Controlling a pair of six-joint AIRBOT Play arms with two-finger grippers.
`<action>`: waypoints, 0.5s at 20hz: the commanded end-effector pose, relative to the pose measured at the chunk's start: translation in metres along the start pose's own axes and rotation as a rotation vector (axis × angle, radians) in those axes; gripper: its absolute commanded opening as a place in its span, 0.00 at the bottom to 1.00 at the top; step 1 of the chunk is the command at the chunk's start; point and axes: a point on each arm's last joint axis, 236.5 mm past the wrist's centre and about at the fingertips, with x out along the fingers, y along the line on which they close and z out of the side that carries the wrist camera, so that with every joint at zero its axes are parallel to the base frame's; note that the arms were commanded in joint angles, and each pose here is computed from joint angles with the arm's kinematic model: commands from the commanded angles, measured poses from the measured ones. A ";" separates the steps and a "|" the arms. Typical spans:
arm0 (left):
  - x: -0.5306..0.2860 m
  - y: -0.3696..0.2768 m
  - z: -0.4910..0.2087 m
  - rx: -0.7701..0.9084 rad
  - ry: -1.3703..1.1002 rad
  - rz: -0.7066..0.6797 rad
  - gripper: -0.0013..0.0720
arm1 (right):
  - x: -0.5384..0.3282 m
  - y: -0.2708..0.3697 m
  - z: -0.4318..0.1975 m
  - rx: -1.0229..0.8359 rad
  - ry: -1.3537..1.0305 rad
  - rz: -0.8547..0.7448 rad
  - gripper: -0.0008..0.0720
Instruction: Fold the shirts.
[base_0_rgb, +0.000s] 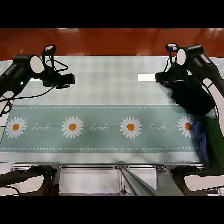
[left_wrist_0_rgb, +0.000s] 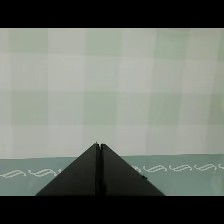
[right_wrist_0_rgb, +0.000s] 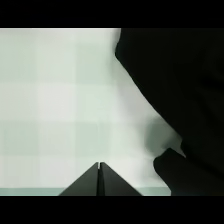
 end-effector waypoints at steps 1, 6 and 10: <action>0.000 0.001 -0.003 0.001 0.013 0.003 0.04 | -0.002 0.003 0.016 -0.006 -0.065 0.013 0.10; -0.017 0.058 -0.048 0.113 0.217 0.235 0.71 | -0.061 -0.051 0.072 -0.136 -0.263 -0.196 0.59; -0.049 0.048 -0.067 0.096 0.129 0.193 0.71 | -0.066 -0.138 0.061 0.024 -0.239 -0.251 0.59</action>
